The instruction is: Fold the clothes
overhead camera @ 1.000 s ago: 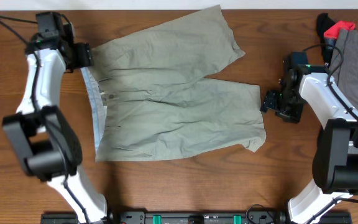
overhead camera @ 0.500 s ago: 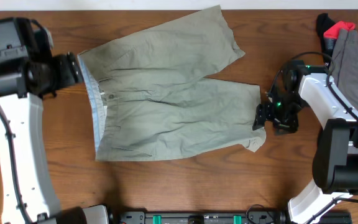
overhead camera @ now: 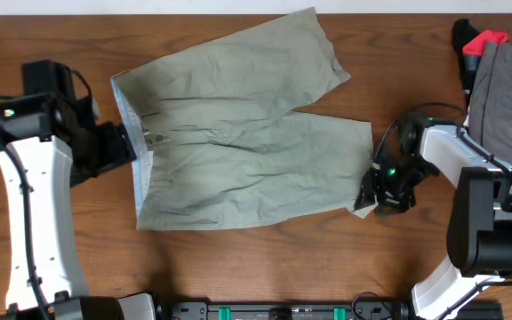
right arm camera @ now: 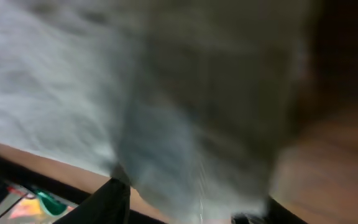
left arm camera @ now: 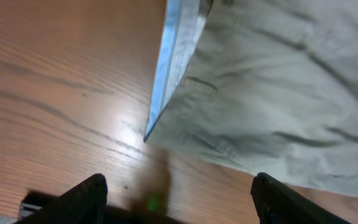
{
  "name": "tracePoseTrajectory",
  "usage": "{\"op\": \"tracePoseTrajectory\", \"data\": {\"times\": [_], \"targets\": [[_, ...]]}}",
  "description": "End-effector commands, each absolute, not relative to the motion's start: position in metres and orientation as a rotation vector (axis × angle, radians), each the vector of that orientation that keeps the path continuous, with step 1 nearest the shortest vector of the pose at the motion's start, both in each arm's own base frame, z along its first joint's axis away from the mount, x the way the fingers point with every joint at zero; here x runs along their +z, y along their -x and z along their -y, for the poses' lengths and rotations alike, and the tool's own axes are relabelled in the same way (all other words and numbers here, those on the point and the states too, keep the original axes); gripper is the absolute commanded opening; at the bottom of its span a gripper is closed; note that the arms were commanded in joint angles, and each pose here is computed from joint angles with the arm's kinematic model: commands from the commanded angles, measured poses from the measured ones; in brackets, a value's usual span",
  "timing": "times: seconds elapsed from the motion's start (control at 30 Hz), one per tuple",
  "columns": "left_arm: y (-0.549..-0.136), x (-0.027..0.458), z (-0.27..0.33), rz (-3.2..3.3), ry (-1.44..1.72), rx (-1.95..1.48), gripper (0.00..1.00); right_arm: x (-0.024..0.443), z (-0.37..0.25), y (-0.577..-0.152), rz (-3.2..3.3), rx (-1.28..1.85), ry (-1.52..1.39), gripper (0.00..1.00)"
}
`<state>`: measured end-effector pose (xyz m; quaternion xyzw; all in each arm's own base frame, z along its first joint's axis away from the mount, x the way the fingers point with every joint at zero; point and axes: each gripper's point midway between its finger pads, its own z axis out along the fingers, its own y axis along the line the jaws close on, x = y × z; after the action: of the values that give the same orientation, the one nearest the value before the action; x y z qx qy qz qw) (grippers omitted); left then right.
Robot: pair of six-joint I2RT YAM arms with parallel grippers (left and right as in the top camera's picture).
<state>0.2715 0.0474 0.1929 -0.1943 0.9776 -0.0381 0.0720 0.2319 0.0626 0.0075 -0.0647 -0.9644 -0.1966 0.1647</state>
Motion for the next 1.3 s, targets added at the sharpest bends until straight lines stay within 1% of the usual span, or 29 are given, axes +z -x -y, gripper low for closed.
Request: {"op": "tracePoseTrajectory", "data": {"times": [0.0, 0.03, 0.1, 0.17, 0.27, 0.33, 0.4, 0.47, 0.57, 0.7, 0.8, 0.93, 1.07, 1.17, 1.2, 1.27], "targets": [[-0.264, 0.166, -0.045, -2.999, 0.627, -0.139, 0.76, 0.012, -0.077, -0.242, 2.775, -0.722, 0.142, 0.45], [-0.262, 0.159, -0.045, -3.006, 0.643, -0.140, 0.76, 0.011, -0.077, -0.248, 2.802, -0.729, 0.134, 0.43], [-0.259, 0.144, -0.043, -3.022, 0.669, -0.147, 0.77, 0.008, -0.076, -0.261, 2.858, -0.738, 0.126, 0.33], [-0.254, 0.132, -0.042, -3.043, 0.680, -0.149, 0.77, 0.003, -0.069, -0.272, 2.912, -0.682, 0.144, 0.29], [-0.247, 0.123, -0.039, -3.070, 0.688, -0.169, 0.77, -0.002, -0.056, -0.276, 2.950, -0.565, 0.149, 0.26], [-0.245, 0.118, -0.036, -3.077, 0.690, -0.191, 0.77, -0.001, -0.053, -0.278, 2.962, -0.542, 0.144, 0.21], [-0.244, 0.114, -0.035, -3.081, 0.692, -0.192, 0.77, 0.002, -0.053, -0.282, 2.973, -0.545, 0.142, 0.14], [-0.244, 0.113, -0.035, -3.084, 0.694, -0.192, 0.77, 0.008, -0.053, -0.286, 2.982, -0.547, 0.126, 0.10], [-0.244, 0.114, -0.033, -3.082, 0.704, -0.217, 0.77, 0.028, -0.046, -0.295, 3.012, -0.518, 0.073, 0.02], [-0.242, 0.114, -0.030, -3.088, 0.708, -0.241, 0.77, 0.060, -0.015, -0.304, 3.071, -0.294, 0.092, 0.03], [-0.241, 0.116, -0.019, -3.095, 0.713, -0.334, 0.77, 0.078, 0.005, -0.304, 3.091, -0.137, 0.165, 0.04], [-0.237, 0.112, -0.002, -3.101, 0.724, -0.486, 0.77, 0.087, 0.006, -0.302, 3.106, -0.122, 0.191, 0.04], [-0.223, 0.091, 0.018, -3.139, 0.718, -0.613, 0.76, 0.088, 0.006, -0.302, 3.105, -0.130, 0.220, 0.05], [-0.209, 0.071, 0.043, -3.166, 0.683, -0.752, 0.71, 0.088, 0.005, -0.302, 3.105, -0.129, 0.218, 0.06], [-0.204, 0.065, 0.048, -3.180, 0.686, -0.768, 0.68, 0.088, 0.005, -0.302, 3.106, -0.129, 0.218, 0.06], [-0.190, 0.053, 0.058, -3.220, 0.708, -0.777, 0.66, 0.088, 0.005, -0.302, 3.106, -0.129, 0.218, 0.06]]}}
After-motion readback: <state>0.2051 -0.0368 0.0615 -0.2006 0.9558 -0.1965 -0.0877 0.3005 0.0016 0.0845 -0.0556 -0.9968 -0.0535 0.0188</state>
